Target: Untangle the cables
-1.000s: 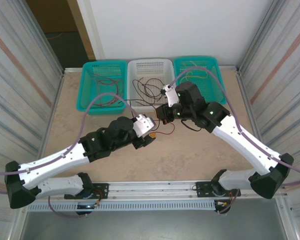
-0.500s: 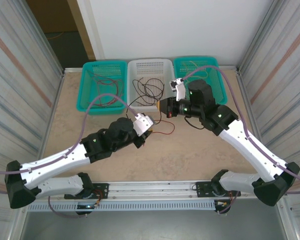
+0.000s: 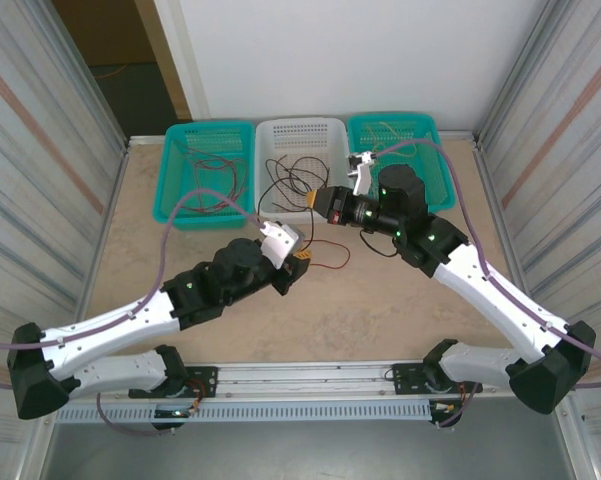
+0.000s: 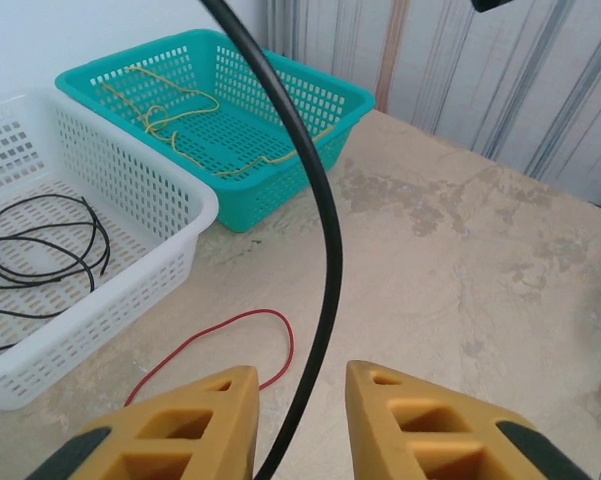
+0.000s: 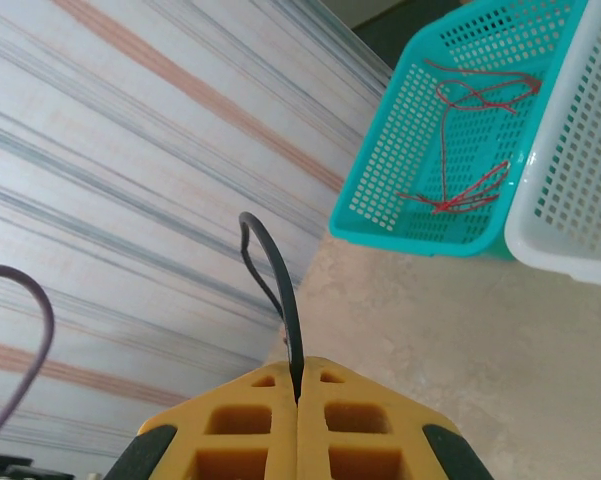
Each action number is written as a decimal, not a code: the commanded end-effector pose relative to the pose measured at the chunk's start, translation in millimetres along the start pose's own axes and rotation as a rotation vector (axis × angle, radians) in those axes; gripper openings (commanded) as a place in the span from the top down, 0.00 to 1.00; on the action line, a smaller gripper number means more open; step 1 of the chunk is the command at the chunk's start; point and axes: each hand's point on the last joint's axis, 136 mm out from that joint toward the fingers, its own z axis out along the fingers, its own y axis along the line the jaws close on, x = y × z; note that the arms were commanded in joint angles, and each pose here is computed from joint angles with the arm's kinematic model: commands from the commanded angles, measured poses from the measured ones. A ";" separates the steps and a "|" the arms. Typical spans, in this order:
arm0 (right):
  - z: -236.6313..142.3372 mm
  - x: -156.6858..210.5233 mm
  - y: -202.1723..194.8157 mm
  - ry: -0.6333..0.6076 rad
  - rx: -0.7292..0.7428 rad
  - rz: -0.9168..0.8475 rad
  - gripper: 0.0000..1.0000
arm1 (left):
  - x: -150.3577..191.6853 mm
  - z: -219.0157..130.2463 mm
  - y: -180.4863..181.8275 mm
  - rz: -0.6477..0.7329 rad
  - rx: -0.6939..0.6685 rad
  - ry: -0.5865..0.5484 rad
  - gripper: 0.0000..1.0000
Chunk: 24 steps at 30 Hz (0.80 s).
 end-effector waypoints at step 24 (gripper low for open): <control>-0.7 15.7 -13.5 -0.172 -0.056 0.169 1.00 | -18.4 -31.4 86.6 -0.745 -0.096 -0.291 1.00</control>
